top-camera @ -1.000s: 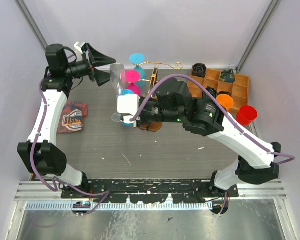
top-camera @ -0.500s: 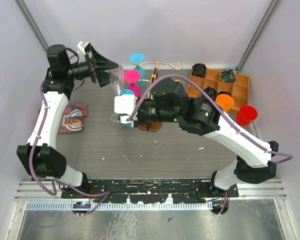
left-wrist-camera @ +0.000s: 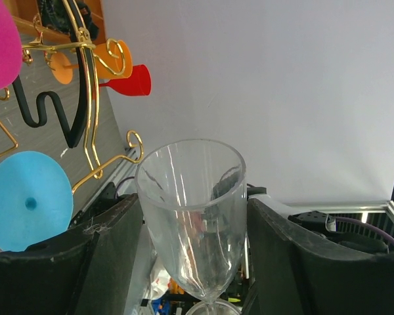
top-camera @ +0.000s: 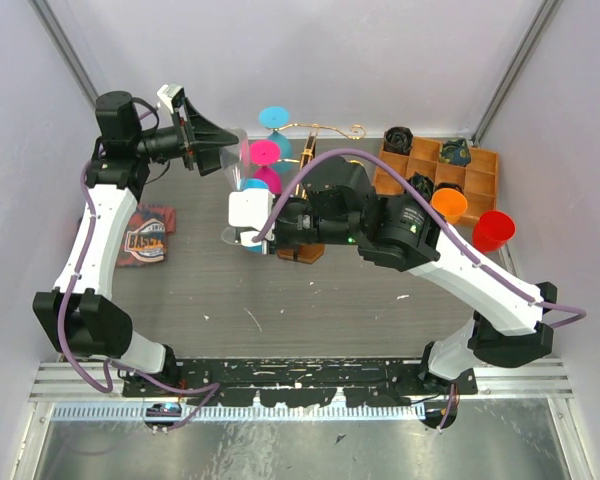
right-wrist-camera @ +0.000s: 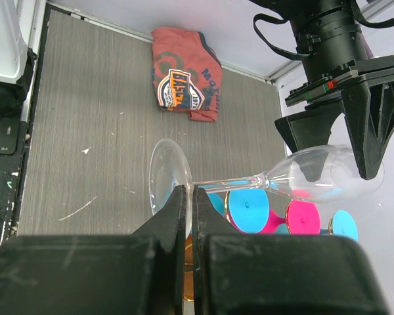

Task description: Take the wine glass off the wine glass rack

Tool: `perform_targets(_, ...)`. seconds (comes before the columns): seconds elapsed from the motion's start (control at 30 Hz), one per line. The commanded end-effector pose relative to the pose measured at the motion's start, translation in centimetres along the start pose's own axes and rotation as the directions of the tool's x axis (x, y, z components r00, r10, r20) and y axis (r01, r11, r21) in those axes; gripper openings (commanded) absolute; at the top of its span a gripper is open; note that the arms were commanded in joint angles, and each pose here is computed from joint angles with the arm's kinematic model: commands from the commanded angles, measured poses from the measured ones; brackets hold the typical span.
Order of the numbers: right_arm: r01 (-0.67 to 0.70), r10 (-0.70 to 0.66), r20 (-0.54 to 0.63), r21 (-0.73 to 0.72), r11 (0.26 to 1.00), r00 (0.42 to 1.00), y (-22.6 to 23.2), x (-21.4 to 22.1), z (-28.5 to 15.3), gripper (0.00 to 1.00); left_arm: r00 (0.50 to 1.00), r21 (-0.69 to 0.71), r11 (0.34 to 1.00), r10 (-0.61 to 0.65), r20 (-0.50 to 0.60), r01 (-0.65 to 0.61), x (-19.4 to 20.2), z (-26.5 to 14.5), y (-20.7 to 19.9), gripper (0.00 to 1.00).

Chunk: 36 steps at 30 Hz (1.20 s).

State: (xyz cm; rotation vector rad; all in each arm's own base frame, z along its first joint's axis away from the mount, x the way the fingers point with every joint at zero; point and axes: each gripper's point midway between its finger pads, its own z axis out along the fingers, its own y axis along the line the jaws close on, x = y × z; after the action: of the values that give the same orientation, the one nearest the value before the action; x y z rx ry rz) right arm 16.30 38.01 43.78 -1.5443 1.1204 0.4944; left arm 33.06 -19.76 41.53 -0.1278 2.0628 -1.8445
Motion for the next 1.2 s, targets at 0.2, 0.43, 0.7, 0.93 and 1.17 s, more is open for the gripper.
perform_targets(0.2, 0.007, -0.012, 0.089, 0.050, 0.999, 0.996, -1.3, -2.4, -0.4, 0.01, 0.997, 0.028, 1.000, 0.007, -0.074, -0.005, 1.8, -0.6, -1.0, 0.73)
perform_targets(0.43, -0.009, 0.003, 0.088, 0.064, 0.998, 0.996, -1.4, -2.2, -0.4, 0.01, 0.997, 0.033, 0.999, 0.024, -0.076, -0.022, 2.1, -0.7, -1.3, 0.54)
perform_targets(0.7, -0.056, 0.045, 0.094, 0.120, 0.991, 0.995, -2.2, -2.3, -0.8, 0.27, 0.997, 0.034, 0.999, 0.033, -0.070, -0.030, 2.3, -0.8, -1.5, 0.51)
perform_targets(0.93, -0.088, 0.071, 0.097, 0.188, 0.978, 0.993, -3.0, -2.0, -2.8, 0.64, 0.999, 0.025, 0.999, 0.021, -0.048, -0.020, 1.7, -1.3, -1.1, 0.49)
perform_targets(1.17, -0.096, 0.074, 0.086, 0.300, 0.949, 0.994, -4.2, -1.2, -6.2, 0.72, 0.996, -0.005, 1.000, 0.012, 0.091, -0.011, -1.7, -4.8, -0.2, 0.49)
